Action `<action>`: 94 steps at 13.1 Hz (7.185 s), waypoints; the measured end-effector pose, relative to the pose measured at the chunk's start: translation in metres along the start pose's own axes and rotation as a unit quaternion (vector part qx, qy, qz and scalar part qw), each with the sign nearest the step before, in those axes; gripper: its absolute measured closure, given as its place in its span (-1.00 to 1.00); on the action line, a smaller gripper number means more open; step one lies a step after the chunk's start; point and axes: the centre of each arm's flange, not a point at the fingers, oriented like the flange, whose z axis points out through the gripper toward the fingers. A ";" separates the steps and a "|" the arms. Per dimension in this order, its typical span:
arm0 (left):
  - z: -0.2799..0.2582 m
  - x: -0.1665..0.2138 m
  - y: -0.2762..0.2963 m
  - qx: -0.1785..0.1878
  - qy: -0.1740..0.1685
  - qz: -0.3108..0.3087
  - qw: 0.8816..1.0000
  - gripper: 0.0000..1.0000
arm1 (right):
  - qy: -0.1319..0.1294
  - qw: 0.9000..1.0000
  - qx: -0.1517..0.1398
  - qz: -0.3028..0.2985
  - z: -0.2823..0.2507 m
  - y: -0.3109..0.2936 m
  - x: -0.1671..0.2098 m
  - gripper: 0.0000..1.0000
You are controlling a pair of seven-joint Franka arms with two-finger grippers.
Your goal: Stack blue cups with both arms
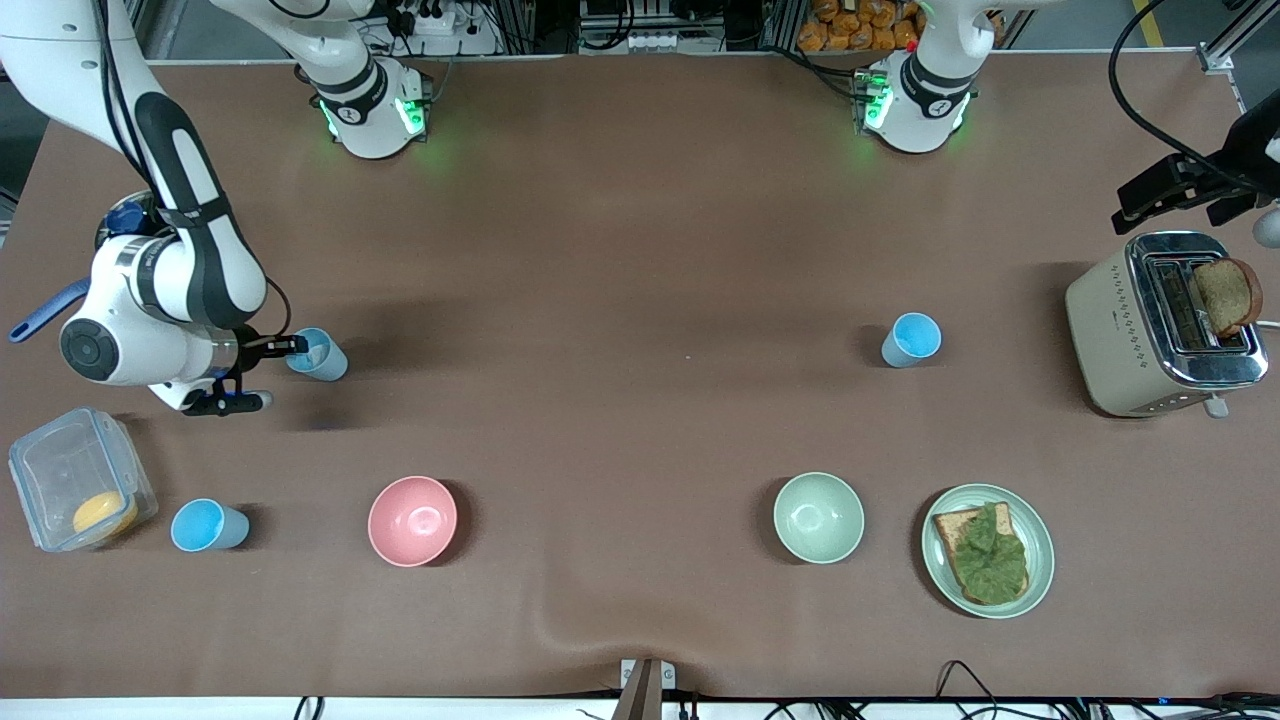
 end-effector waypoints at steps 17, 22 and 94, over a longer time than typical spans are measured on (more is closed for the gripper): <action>0.000 0.000 -0.001 0.000 0.000 0.000 1.000 -1.00 | 0.000 0.980 0.057 0.190 -0.028 -0.469 -0.002 0.93; 0.000 0.000 -0.001 0.000 0.000 -0.001 1.000 -1.00 | 0.016 0.982 0.067 0.178 0.031 -0.519 0.010 0.93; 0.405 -0.006 0.110 -0.011 -0.039 0.063 0.997 0.95 | 0.129 0.988 -0.028 0.079 -0.346 -0.079 -0.126 -1.00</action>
